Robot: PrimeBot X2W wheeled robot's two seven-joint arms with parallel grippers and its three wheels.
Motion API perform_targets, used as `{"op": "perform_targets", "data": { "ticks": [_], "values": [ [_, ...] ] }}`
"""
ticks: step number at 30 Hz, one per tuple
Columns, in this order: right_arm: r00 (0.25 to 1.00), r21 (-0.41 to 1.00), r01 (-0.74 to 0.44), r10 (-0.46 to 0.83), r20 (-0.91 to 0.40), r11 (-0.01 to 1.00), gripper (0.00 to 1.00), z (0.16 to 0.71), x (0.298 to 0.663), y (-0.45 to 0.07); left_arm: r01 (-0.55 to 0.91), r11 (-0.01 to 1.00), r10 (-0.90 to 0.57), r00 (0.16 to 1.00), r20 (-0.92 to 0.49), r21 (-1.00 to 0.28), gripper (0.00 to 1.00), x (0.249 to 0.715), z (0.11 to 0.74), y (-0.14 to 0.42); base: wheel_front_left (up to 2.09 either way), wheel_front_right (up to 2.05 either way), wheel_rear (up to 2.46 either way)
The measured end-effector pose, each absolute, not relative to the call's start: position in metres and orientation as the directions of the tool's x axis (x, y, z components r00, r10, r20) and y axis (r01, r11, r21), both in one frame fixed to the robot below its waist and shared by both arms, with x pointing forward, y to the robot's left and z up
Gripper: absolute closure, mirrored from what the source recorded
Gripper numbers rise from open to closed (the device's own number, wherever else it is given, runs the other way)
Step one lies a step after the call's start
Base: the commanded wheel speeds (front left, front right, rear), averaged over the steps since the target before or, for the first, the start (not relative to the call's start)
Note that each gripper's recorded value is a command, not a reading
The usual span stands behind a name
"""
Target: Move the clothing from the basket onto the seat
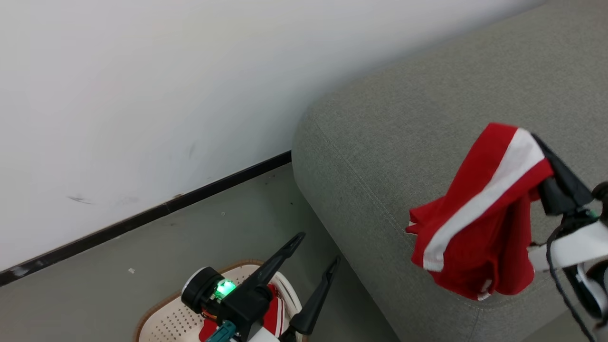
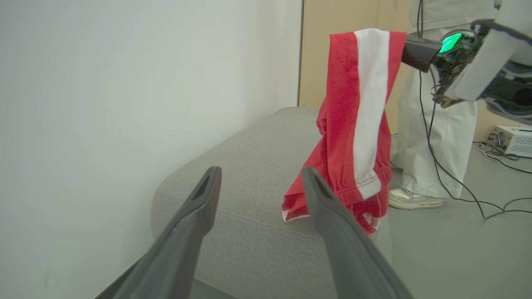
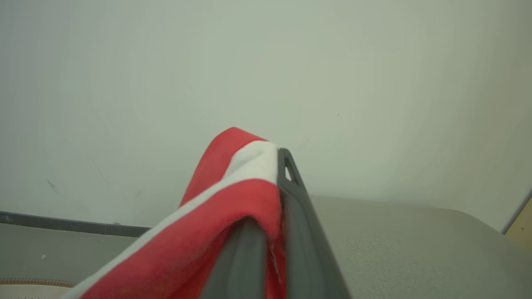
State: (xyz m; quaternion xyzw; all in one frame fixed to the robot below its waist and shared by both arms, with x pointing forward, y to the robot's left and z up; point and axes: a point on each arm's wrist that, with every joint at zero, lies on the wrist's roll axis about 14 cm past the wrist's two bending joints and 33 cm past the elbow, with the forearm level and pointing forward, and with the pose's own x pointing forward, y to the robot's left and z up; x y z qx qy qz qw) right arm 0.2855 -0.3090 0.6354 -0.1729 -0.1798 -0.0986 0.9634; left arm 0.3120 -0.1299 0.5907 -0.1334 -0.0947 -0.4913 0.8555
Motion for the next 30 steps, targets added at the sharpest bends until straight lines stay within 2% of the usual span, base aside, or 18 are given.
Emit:
{"op": "perform_targets", "data": {
  "ticks": [8, 16, 30],
  "values": [
    [0.877, -0.301, 0.277, -0.113, 0.466, 0.912, 1.0, 0.691, 0.32, -0.33, 0.838, 0.53, -0.789, 0.542, 0.288, -0.126, 0.0, 0.333, 0.585, -0.122, 0.0, 0.0, 0.0],
    [0.844, -0.295, 0.371, -0.188, 0.502, 0.881, 1.0, 0.736, 0.346, -0.376, 0.824, 0.557, -0.775, 0.561, 0.292, -0.104, 0.0, 0.348, 0.582, -0.115, 0.0, 0.0, 0.0],
    [0.833, -0.27, 0.497, -0.365, 0.415, 0.825, 1.0, 0.717, 0.373, -0.449, 0.808, 0.58, -0.765, 0.583, 0.273, -0.101, 0.0, 0.362, 0.574, -0.104, 0.0, 0.0, 0.0]
  ]
}}
